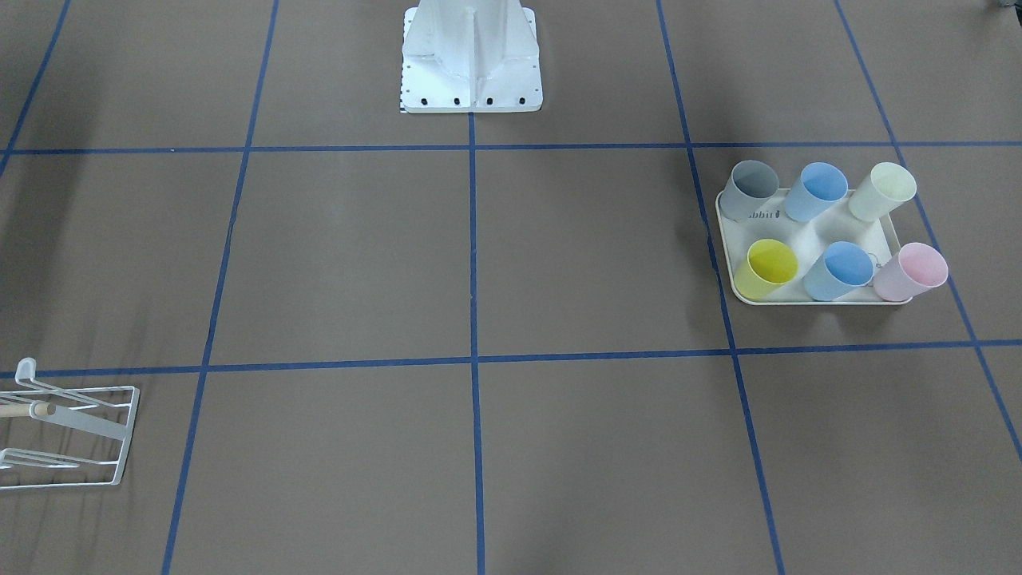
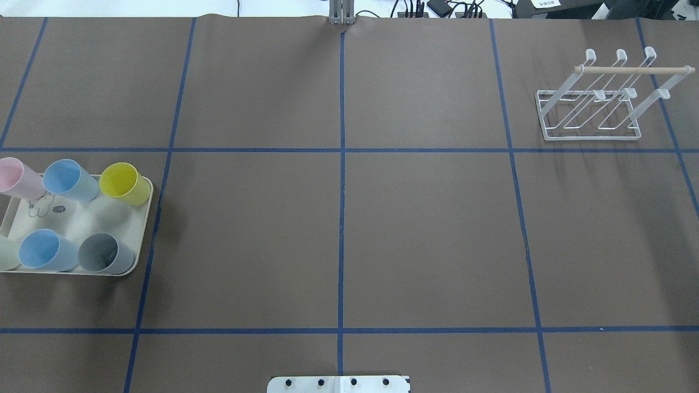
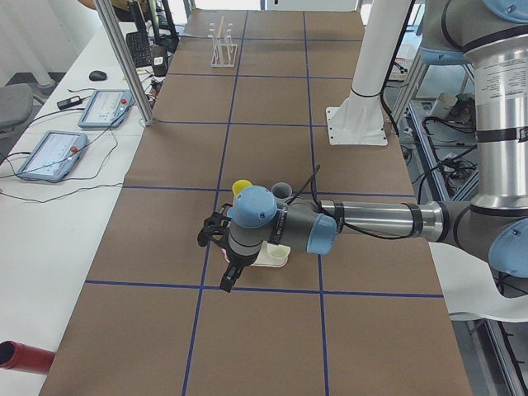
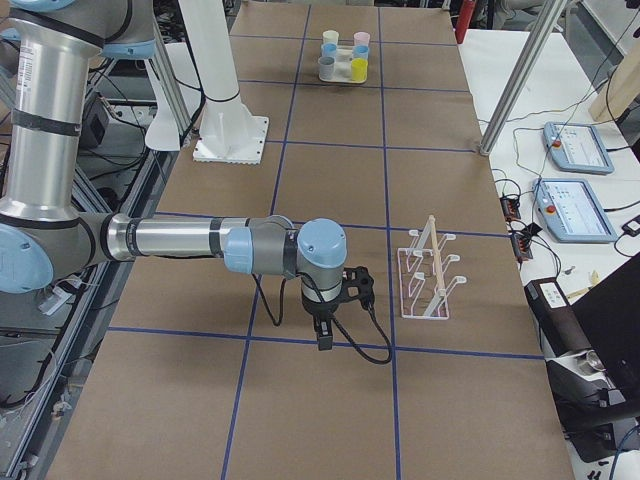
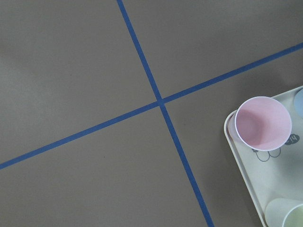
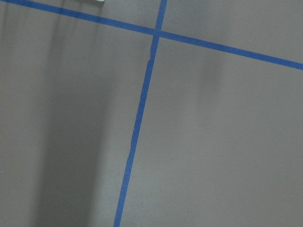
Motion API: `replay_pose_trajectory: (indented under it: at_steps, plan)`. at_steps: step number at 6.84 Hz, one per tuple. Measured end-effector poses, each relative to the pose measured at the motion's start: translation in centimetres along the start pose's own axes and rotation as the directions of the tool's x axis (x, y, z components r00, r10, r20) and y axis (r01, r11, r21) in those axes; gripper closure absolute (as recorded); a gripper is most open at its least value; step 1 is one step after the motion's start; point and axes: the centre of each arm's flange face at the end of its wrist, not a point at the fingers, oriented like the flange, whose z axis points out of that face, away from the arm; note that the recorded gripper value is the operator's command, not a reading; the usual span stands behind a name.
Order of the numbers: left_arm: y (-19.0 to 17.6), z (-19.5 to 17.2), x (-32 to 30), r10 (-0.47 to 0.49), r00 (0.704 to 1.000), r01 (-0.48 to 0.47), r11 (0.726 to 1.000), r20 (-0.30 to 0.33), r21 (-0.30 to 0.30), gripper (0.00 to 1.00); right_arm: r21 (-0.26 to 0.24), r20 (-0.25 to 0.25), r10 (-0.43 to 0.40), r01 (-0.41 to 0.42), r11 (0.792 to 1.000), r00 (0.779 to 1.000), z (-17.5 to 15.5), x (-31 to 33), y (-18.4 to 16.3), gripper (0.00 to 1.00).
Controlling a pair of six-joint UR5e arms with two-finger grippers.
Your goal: Transfer IKEA cup to right arm and place on rack
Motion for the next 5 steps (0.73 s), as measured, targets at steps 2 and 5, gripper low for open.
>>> replay_pose_trajectory:
  at_steps: [2, 5]
  plan:
    - [0.0, -0.1, 0.1, 0.001, 1.0, -0.001, 1.0, -0.001, 0.002, 0.0, 0.001, 0.004, -0.001, 0.001, 1.0, 1.0, 0.0, -0.1, 0.0, 0.0]
    - [-1.1, -1.4, 1.3, 0.028, 1.0, -0.028, 0.999, 0.007, 0.03, 0.0, 0.022, 0.037, -0.014, 0.013, 1.0, 0.999, -0.6, -0.9, -0.3, 0.0]
